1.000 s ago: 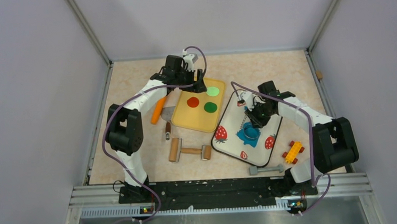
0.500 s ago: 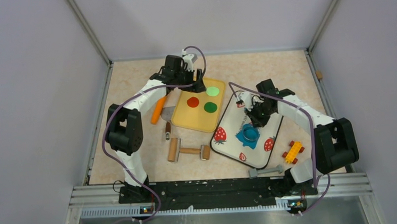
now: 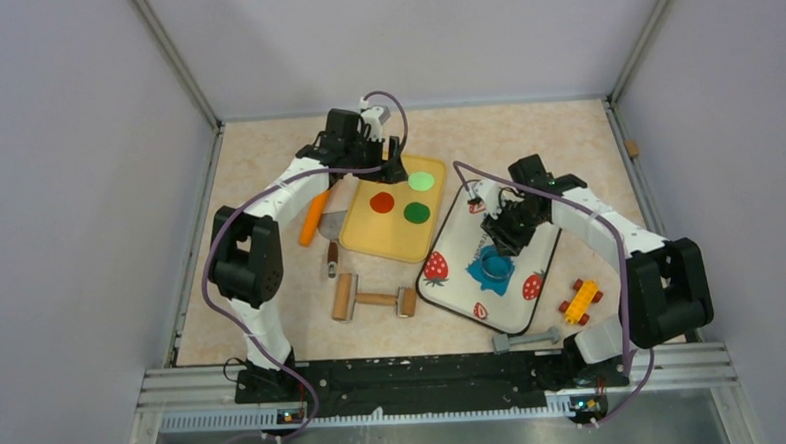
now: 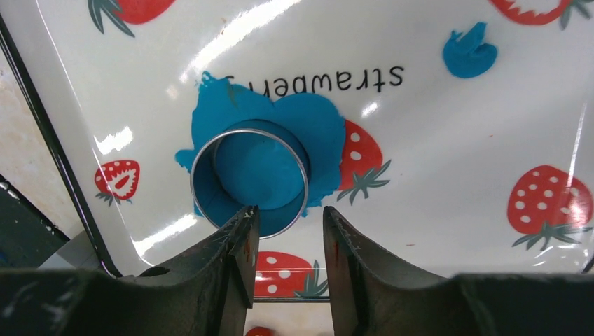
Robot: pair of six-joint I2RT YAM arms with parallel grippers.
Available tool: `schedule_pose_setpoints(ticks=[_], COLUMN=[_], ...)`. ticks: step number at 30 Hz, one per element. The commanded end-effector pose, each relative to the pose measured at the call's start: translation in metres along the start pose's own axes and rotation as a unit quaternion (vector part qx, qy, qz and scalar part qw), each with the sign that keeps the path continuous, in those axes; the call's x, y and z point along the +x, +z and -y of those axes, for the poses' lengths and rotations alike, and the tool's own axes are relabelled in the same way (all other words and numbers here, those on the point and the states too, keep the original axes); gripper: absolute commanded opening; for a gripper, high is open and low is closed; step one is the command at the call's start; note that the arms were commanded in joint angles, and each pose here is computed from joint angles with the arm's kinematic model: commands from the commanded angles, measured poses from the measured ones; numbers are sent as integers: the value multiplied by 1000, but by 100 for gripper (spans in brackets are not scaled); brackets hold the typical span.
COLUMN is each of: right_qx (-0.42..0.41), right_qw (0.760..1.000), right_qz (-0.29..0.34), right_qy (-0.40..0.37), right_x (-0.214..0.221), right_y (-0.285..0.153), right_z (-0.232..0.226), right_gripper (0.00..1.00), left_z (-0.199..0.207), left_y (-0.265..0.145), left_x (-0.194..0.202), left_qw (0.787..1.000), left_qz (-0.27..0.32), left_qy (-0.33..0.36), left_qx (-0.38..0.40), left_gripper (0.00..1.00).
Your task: Roll out the dumpling wrappers from the dough
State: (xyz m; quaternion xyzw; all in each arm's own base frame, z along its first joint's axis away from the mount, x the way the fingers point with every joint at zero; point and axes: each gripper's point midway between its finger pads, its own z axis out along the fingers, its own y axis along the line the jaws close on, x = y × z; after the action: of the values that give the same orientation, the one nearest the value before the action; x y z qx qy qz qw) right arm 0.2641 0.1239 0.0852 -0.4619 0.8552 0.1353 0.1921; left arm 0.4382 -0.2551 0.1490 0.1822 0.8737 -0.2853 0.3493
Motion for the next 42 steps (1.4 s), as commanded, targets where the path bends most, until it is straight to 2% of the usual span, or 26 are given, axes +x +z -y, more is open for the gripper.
schedule_pose_setpoints(ticks=[1, 5, 10, 14, 19, 22, 23, 35, 42], right_qx=[-11, -15, -7, -1, -3, -7, -8, -19, -31], right_qw=[1000, 1000, 1000, 999, 999, 1000, 1000, 998, 995], right_qz=[-7, -14, -27, -33, -35, -30, -26, 51, 73], right_qy=[-7, -6, -9, -7, 0, 3, 4, -11, -62], right_x=[6, 13, 20, 22, 21, 16, 13, -56, -112], right_y=[11, 21, 29, 33, 34, 31, 28, -41, -49], right_z=[-6, -7, -4, -1, 0, -2, -3, -9, -17], right_gripper=[40, 40, 31, 20, 13, 1, 0, 0, 0], left_z=[8, 7, 7, 6, 7, 8, 7, -14, -46], left_y=[-19, -18, -20, -21, -21, -23, -24, -63, -128], left_x=[-20, -18, -19, -19, -18, -20, -20, -45, -64], left_qw=[999, 999, 999, 999, 999, 999, 999, 995, 988], left_qz=[31, 28, 30, 30, 28, 30, 29, 56, 104], left_qy=[20, 19, 21, 23, 22, 24, 26, 75, 37], left_qx=[4, 4, 2, 0, 1, 1, 0, -47, -107], left_gripper=[77, 77, 77, 78, 78, 78, 78, 79, 78])
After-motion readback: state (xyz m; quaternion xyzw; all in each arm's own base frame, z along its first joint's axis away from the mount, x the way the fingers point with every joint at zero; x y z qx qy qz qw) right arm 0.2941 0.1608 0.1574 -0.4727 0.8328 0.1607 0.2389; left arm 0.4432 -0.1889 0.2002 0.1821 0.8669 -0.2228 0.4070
